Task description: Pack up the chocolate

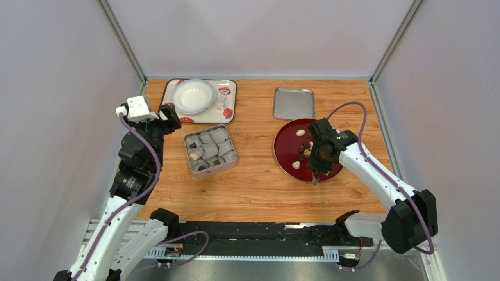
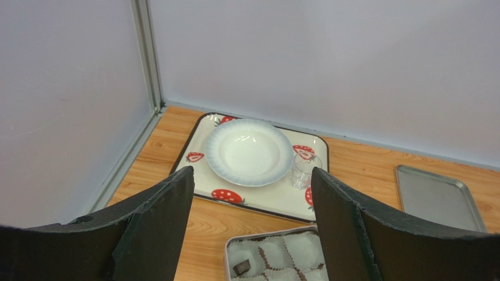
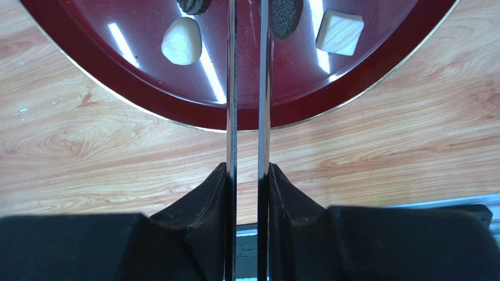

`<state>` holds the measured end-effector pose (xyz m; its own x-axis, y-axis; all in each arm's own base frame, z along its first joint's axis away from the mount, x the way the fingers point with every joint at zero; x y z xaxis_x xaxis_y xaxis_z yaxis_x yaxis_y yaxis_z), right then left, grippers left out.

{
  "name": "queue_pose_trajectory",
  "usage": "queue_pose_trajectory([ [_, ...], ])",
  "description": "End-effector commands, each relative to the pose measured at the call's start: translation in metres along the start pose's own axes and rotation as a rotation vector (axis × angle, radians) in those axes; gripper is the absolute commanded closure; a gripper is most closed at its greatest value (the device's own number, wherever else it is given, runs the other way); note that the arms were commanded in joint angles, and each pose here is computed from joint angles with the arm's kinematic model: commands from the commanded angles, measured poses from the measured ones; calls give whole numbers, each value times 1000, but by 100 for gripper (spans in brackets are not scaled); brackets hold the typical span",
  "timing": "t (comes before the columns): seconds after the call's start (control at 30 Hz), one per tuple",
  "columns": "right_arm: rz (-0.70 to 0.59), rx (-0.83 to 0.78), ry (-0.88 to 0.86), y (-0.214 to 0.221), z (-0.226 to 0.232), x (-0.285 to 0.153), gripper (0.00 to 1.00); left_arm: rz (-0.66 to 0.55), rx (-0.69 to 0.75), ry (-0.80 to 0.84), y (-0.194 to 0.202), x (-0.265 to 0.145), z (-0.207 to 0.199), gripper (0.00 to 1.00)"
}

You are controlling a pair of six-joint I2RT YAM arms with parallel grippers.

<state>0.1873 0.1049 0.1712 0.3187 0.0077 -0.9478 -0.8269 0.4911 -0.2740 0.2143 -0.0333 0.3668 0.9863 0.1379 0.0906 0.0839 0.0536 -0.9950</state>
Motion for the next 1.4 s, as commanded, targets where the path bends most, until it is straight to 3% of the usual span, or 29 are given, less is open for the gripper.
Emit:
queue_pose_trajectory([
  [0.0,-90,-69,-87,-16,9,-34,79,-30,-18,0,-5,1,0,19],
  [0.3,-149,-322,-256,-9,50,-56,80,-29,-25,5,-6,0,0,19],
  [0.57,-204,-642,-401,22,121,-74,79,-36,-29,5,-7,0,0,19],
  [0.93,-134,-1030,-624,63,186,-78,78,-43,-29,-2,-8,-2,2,19],
  [1.37,-53,-1160,-583,80,195,-43,77,-42,-24,-4,-8,-2,2,19],
])
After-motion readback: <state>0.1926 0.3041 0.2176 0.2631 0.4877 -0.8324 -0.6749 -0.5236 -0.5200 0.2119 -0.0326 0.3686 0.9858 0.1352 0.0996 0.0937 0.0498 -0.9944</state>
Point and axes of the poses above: each gripper's point midway between its finger pads, its own x axis out along the fingers, its own z axis along the line the jaws close on, y = z × x, the point moved 7 cm from there along -x, back along the fingers, and after that the axes turned 11 degrees about x, right-handed, at the moved point
